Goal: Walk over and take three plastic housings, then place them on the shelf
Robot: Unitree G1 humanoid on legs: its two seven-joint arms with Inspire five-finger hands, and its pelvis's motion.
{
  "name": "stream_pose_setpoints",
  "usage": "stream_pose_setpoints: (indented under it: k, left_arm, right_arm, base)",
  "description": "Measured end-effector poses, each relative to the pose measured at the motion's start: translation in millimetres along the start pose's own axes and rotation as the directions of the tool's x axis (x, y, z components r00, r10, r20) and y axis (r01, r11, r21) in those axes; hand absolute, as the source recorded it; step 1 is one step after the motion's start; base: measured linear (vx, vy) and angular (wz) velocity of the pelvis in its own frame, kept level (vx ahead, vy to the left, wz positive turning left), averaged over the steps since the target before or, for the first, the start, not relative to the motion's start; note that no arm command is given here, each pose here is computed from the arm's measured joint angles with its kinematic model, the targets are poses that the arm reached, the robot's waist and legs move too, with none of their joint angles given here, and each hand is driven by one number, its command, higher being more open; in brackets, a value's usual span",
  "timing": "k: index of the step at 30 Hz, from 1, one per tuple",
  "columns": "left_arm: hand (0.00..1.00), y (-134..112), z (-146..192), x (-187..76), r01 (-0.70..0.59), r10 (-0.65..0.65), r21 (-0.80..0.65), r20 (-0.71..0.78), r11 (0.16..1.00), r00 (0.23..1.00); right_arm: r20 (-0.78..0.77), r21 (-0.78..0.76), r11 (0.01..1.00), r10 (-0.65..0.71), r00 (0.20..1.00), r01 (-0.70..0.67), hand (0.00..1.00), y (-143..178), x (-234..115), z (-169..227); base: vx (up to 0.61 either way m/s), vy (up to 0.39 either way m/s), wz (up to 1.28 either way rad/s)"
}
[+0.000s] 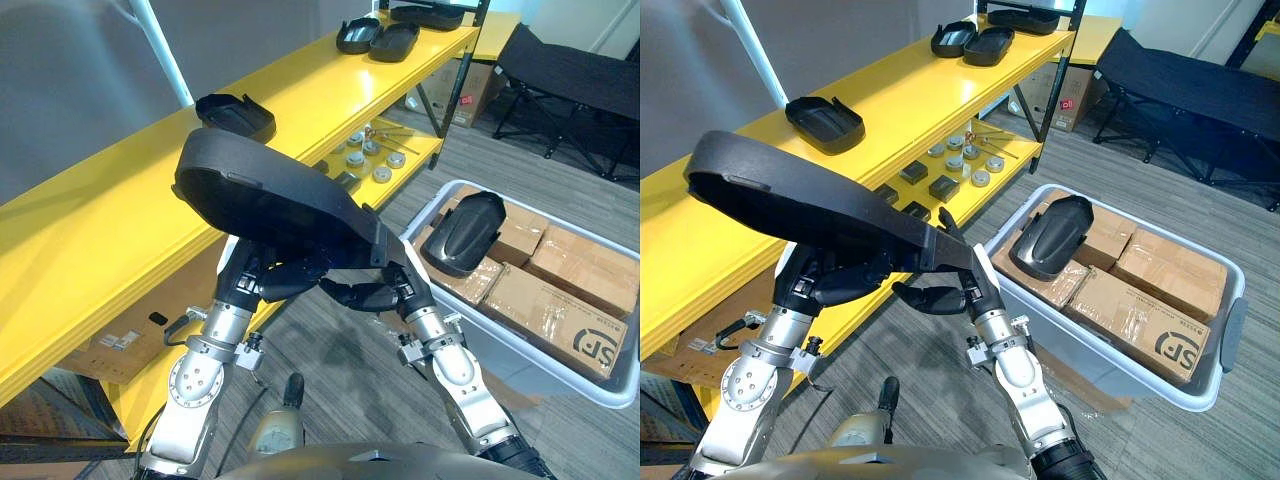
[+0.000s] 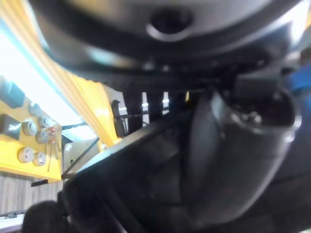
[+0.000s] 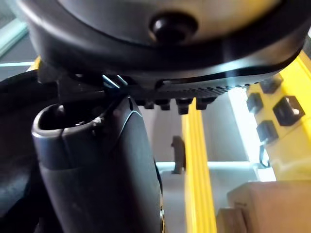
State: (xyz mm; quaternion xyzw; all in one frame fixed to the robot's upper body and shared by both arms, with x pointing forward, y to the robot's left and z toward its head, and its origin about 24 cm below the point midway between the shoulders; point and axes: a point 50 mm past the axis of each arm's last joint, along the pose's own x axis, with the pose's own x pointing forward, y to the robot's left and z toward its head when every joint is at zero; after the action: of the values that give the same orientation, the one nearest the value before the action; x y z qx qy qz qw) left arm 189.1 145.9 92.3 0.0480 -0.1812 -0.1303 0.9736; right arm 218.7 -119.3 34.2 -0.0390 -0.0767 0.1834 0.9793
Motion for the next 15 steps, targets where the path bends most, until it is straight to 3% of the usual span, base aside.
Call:
stream_pose_setpoints:
  k: [5, 10, 15]
  left_arm:
    - [0.0, 1, -2, -1, -0.07, 0.07, -0.007, -0.013, 0.998, 0.997]
    - [0.0, 4, -4, -5, -0.046, 0.047, 0.014, -0.039, 0.999, 0.998]
    - [0.0, 32, -10, -19, -0.167, 0.178, 0.092, -0.122, 0.982, 0.977]
  right_arm:
    - [0.036, -0.026, 0.999, 0.02, 0.999, -0.019, 1.0, -4, 9, 8]
    - [0.073, 0.025, 1.0, -0.004, 0.997, 0.002, 1.0, -2, 4, 16]
    - [0.157, 0.116, 0.993, 0.007, 0.988, -0.025, 1.0, 19, 8, 28]
  base:
    - [-0.02, 0.071, -0.07]
    - [0.09, 0.163, 0.03]
    - [0.22, 0.163, 0.21]
